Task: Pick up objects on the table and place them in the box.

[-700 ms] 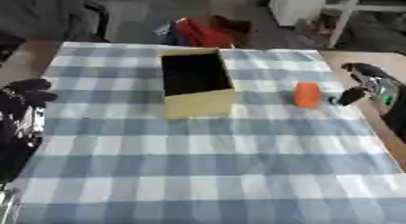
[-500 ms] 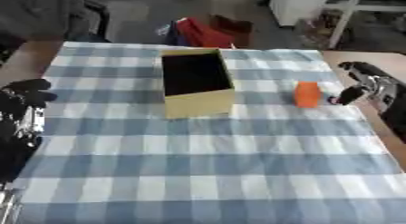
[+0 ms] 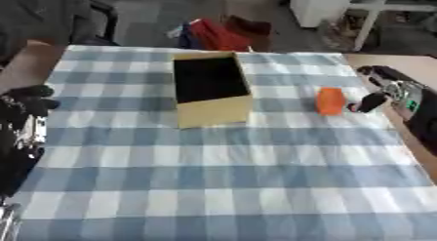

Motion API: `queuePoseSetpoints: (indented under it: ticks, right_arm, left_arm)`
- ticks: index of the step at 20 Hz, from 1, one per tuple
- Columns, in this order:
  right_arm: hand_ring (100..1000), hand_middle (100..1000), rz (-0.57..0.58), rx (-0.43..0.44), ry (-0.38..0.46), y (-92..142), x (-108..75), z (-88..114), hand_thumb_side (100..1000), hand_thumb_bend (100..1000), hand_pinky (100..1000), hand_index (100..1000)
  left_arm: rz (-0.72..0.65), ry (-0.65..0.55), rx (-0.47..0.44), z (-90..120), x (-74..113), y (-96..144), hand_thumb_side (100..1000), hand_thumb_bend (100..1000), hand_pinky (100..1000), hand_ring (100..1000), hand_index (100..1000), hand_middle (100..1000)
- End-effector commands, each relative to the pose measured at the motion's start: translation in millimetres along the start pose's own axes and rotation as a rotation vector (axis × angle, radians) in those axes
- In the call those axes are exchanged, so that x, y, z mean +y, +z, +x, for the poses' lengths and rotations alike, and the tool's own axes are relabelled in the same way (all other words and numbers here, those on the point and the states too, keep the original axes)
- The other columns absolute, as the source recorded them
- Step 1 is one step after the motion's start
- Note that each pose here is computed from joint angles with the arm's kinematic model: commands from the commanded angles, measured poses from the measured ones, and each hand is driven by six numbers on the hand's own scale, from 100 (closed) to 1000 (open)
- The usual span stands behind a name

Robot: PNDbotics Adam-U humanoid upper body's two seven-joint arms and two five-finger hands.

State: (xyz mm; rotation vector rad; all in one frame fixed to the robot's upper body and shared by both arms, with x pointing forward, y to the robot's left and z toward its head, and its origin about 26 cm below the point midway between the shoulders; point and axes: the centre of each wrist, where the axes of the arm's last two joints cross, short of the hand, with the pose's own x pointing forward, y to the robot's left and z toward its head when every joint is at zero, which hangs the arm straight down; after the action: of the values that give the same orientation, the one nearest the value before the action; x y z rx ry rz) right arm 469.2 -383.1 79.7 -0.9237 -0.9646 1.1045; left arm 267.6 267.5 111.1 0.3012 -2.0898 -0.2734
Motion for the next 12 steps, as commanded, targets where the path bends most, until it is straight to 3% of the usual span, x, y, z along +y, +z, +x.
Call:
queuePoseSetpoints:
  ticks: [1, 12]
  right_arm:
    - [897, 928, -0.016, -0.013, 0.008, -0.5, -18.1, 1.6, 121, 417, 821, 994]
    - [897, 927, 0.037, -0.045, 0.004, -2.0, -18.0, 7.9, 116, 392, 823, 994]
  left_arm:
    - [0.004, -0.011, -0.028, 5.1, 3.6, -5.0, 585, 100, 833, 653, 737, 661]
    - [0.006, -0.012, -0.027, 4.8, 3.5, -5.2, 587, 100, 833, 654, 737, 661]
